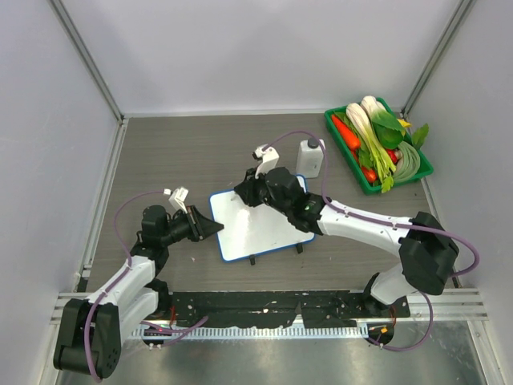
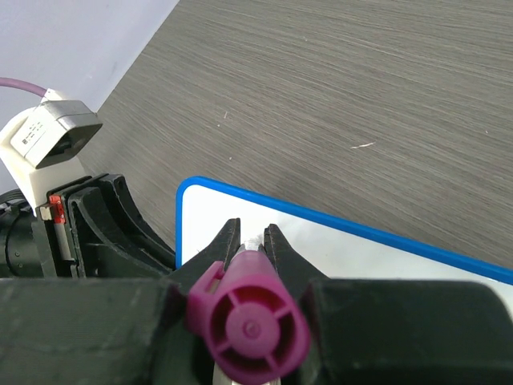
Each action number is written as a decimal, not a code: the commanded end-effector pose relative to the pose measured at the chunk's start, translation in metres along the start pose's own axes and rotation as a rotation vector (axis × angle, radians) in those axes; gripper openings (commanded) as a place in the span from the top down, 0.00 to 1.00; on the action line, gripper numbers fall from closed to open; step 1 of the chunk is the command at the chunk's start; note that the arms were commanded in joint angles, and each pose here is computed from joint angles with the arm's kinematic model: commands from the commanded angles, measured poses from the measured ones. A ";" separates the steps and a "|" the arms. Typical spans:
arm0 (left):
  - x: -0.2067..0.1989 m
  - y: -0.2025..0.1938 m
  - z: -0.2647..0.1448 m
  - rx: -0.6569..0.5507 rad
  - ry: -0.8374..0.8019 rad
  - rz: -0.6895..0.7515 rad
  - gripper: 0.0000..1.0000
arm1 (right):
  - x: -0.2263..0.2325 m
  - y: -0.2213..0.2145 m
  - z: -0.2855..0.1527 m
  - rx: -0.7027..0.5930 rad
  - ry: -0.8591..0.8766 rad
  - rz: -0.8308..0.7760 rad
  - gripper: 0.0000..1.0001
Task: Write a sentence on the whiteboard
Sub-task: Write with the whiteboard marker on the whiteboard.
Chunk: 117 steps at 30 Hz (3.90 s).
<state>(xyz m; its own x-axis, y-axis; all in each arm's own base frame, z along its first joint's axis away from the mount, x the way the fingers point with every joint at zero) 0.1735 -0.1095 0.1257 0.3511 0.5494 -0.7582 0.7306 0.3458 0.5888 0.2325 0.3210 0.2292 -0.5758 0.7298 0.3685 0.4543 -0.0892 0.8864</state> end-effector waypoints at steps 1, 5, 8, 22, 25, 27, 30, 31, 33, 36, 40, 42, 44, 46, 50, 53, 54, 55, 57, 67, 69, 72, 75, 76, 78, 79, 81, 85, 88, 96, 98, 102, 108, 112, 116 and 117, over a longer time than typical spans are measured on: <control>0.000 0.005 0.001 -0.027 -0.001 0.039 1.00 | 0.011 0.016 0.006 -0.045 0.030 -0.011 0.99; -0.001 0.004 0.001 -0.027 -0.003 0.041 1.00 | 0.014 0.012 0.007 -0.024 0.052 -0.016 0.99; 0.000 0.005 0.001 -0.028 -0.002 0.040 1.00 | 0.015 0.007 0.007 -0.005 0.057 -0.021 0.99; -0.001 0.004 0.001 -0.028 -0.002 0.042 1.00 | 0.000 -0.015 -0.003 0.045 -0.029 -0.034 0.99; -0.001 0.004 0.000 -0.028 -0.002 0.040 1.00 | -0.003 -0.016 -0.006 0.046 -0.044 -0.033 0.99; -0.001 0.004 0.000 -0.029 -0.003 0.041 1.00 | -0.004 -0.017 -0.008 0.044 -0.055 -0.035 0.99; -0.001 0.004 0.000 -0.030 -0.001 0.041 1.00 | -0.005 -0.017 -0.010 0.044 -0.060 -0.035 0.98; -0.001 0.004 0.001 -0.028 -0.002 0.039 1.00 | -0.007 -0.018 -0.011 0.047 -0.063 -0.037 0.98; -0.001 0.004 0.000 -0.030 -0.002 0.040 1.00 | -0.007 -0.018 -0.012 0.049 -0.068 -0.039 0.99; -0.001 0.004 0.001 -0.028 -0.001 0.039 1.00 | -0.007 -0.020 -0.014 0.057 -0.060 -0.045 0.99; 0.000 0.005 0.001 -0.028 0.000 0.038 1.00 | -0.006 -0.024 -0.013 0.080 -0.039 -0.051 0.98; 0.000 0.004 0.001 -0.026 0.001 0.036 1.00 | -0.005 -0.026 -0.013 0.095 -0.029 -0.054 0.98; 0.000 0.005 0.001 -0.027 0.001 0.037 1.00 | -0.006 -0.029 -0.012 0.109 -0.024 -0.054 0.99; 0.000 0.005 0.001 -0.028 0.000 0.038 1.00 | -0.005 -0.032 -0.011 0.120 -0.017 -0.054 0.99; 0.000 0.005 0.001 -0.025 -0.002 0.037 1.00 | -0.003 -0.032 -0.010 0.123 0.003 -0.047 0.99; 0.000 0.005 0.001 -0.027 -0.001 0.038 1.00 | 0.001 -0.032 -0.008 0.121 0.020 -0.040 0.99; 0.000 0.005 0.001 -0.026 -0.001 0.037 1.00 | 0.002 -0.031 -0.007 0.116 0.026 -0.033 0.99; 0.000 0.005 0.001 -0.026 -0.001 0.037 1.00 | 0.003 -0.031 -0.006 0.116 0.030 -0.029 0.98; 0.000 0.005 0.001 -0.025 -0.002 0.037 1.00 | 0.005 -0.030 -0.004 0.114 0.038 -0.023 0.99; 0.000 0.004 0.001 -0.025 -0.003 0.040 1.00 | 0.012 -0.017 0.003 0.060 0.041 0.012 0.99; -0.001 0.004 0.001 -0.026 -0.004 0.041 1.00 | 0.015 -0.011 0.001 0.043 0.051 0.014 0.99; 0.000 0.004 0.001 -0.027 -0.001 0.040 1.00 | 0.019 -0.004 -0.001 0.023 0.074 0.020 0.98; 0.000 0.005 0.001 -0.028 -0.002 0.041 1.00 | 0.025 -0.001 -0.001 0.022 0.109 0.037 0.99; 0.000 0.005 0.001 -0.030 -0.001 0.041 1.00 | 0.024 0.000 -0.001 0.019 0.111 0.041 0.98; 0.000 0.005 0.001 -0.031 0.000 0.043 1.00 | 0.027 0.003 -0.004 0.008 0.130 0.058 0.99; 0.000 0.005 0.001 -0.030 -0.001 0.043 1.00 | 0.029 0.003 -0.005 0.004 0.136 0.063 0.99; -0.001 0.005 0.000 -0.032 -0.002 0.045 1.00 | 0.030 0.008 -0.009 -0.014 0.142 0.073 0.99; -0.001 0.005 0.000 -0.035 -0.002 0.047 1.00 | 0.030 0.019 -0.017 -0.054 0.135 0.068 0.99; -0.001 0.005 0.000 -0.034 -0.003 0.047 1.00 | 0.025 0.021 -0.017 -0.060 0.091 0.053 0.99; -0.001 0.004 0.000 -0.033 -0.002 0.046 1.00 | 0.009 0.016 -0.018 -0.068 -0.019 0.026 0.99; -0.001 0.005 0.000 -0.036 -0.002 0.048 1.00 | 0.007 0.013 -0.018 -0.066 -0.029 0.026 0.99; -0.001 0.005 0.000 -0.032 -0.002 0.045 1.00 | 0.006 0.015 -0.020 -0.079 -0.038 0.031 0.99; -0.001 0.005 0.000 -0.033 -0.002 0.046 1.00 | 0.005 0.011 -0.019 -0.063 -0.034 0.021 0.99; -0.001 0.004 0.000 -0.032 -0.002 0.045 1.00 | 0.006 0.009 -0.020 -0.042 -0.024 0.014 0.99; -0.001 0.005 0.000 -0.033 0.000 0.045 1.00 | 0.003 0.002 -0.020 -0.021 -0.034 0.013 0.99; -0.001 0.005 0.000 -0.033 -0.002 0.046 1.00 | 0.003 0.001 -0.020 -0.019 -0.035 0.016 0.99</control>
<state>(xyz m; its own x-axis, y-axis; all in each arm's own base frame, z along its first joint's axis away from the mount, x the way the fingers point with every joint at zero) 0.1729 -0.1092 0.1258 0.3504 0.5511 -0.7573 0.7293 0.3468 0.5898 0.2186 0.3138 0.2256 -0.5380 0.7568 0.3712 0.4801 -0.0868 0.8729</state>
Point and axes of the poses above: each gripper's point midway between its finger pads, its own z axis out along the fingers, its own x axis along the line the jaws close on, y = z × x, the point moved 8 cm from there along -z, back along the fingers
